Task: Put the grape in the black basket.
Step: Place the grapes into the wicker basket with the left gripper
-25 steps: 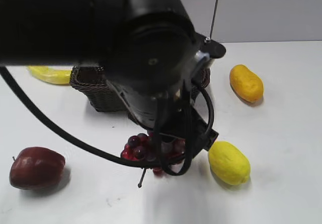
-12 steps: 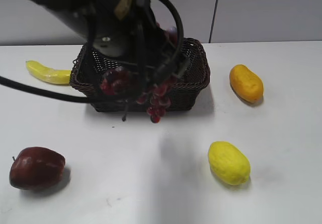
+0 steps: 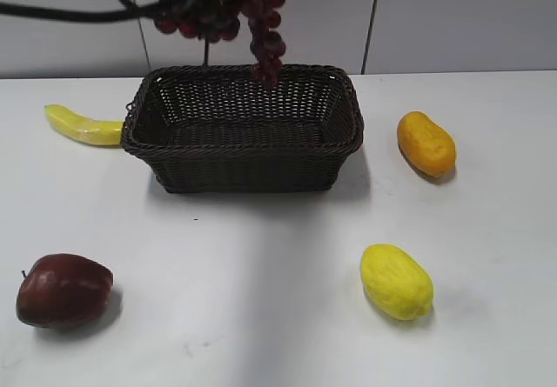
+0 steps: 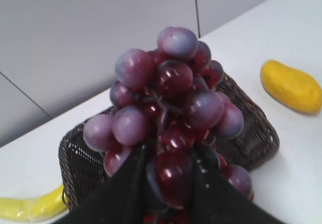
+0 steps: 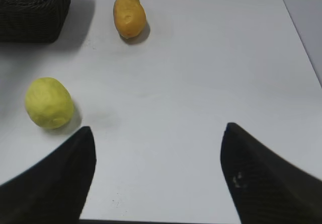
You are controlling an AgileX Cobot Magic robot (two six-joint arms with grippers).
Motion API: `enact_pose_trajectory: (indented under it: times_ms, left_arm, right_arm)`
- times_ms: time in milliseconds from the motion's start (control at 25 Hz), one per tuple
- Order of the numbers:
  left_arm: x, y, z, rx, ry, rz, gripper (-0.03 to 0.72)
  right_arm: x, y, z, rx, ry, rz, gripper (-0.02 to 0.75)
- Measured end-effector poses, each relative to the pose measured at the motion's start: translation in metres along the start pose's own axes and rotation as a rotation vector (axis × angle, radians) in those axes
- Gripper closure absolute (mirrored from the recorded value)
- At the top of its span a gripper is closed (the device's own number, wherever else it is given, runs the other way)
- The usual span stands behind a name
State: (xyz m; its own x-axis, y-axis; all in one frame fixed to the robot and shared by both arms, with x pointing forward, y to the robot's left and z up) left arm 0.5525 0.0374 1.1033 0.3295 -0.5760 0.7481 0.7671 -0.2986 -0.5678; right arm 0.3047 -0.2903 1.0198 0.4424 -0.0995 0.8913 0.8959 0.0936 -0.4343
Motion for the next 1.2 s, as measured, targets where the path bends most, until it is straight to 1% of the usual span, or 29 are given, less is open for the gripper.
enact_pose_trajectory:
  times_ms: [80, 160, 240, 320, 440, 560, 640, 880, 920, 1000, 1120, 1200]
  left_arm:
    - [0.006, 0.009, 0.018, 0.027, -0.034, -0.024, 0.502]
    - [0.004, 0.022, 0.032, 0.049, -0.053, -0.026, 0.502]
    - [-0.003, 0.037, 0.04, 0.064, -0.063, -0.008, 0.503]
    - [-0.012, 0.053, 0.044, 0.072, -0.065, 0.025, 0.506]
    - [-0.029, 0.08, 0.039, 0.068, -0.053, 0.088, 0.506]
    - [-0.048, 0.104, 0.027, 0.051, -0.044, 0.16, 0.506]
    - [-0.063, 0.119, 0.018, 0.033, -0.056, 0.218, 0.506]
    - [-0.116, 0.148, -0.005, 0.005, -0.093, 0.446, 0.496]
    - [-0.122, 0.15, -0.007, 0.003, -0.095, 0.471, 0.468]
    - [-0.127, 0.154, -0.01, 0.0, -0.101, 0.492, 0.375]
    - [-0.126, 0.152, -0.009, 0.0, -0.113, 0.5, 0.18]
    - [-0.122, 0.15, -0.007, 0.006, -0.124, 0.505, 0.112]
  right_arm:
    - [0.0, 0.0, 0.0, 0.0, 0.0, 0.0, 0.153]
    - [0.0, 0.0, 0.0, 0.0, 0.0, 0.0, 0.153]
    - [0.0, 0.0, 0.0, 0.0, 0.0, 0.0, 0.153]
    - [0.0, 0.0, 0.0, 0.0, 0.0, 0.0, 0.153]
    - [0.0, 0.0, 0.0, 0.0, 0.0, 0.0, 0.153]
    - [0.0, 0.0, 0.0, 0.0, 0.0, 0.0, 0.153]
    - [0.0, 0.0, 0.0, 0.0, 0.0, 0.0, 0.152]
    - [0.0, 0.0, 0.0, 0.0, 0.0, 0.0, 0.152]
    - [0.0, 0.0, 0.0, 0.0, 0.0, 0.0, 0.152]
    - [0.0, 0.0, 0.0, 0.0, 0.0, 0.0, 0.152]
    - [0.0, 0.0, 0.0, 0.0, 0.0, 0.0, 0.153]
    - [0.0, 0.0, 0.0, 0.0, 0.0, 0.0, 0.153]
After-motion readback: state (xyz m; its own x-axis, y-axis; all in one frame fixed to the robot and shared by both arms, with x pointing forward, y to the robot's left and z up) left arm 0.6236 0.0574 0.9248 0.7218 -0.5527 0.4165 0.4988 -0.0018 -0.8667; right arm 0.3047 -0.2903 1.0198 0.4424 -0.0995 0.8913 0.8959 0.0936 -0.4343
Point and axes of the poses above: a point on each arm's last joint axis where the gripper is mounted, y pointing out along that axis toward the gripper, z along the wrist's bending axis when the last joint is at zero, x = y × z, the point moved 8 cm from there along y, pointing out along that axis toward the gripper, and after that the axes turned 9 degrees about y, right-handed, at the moved point
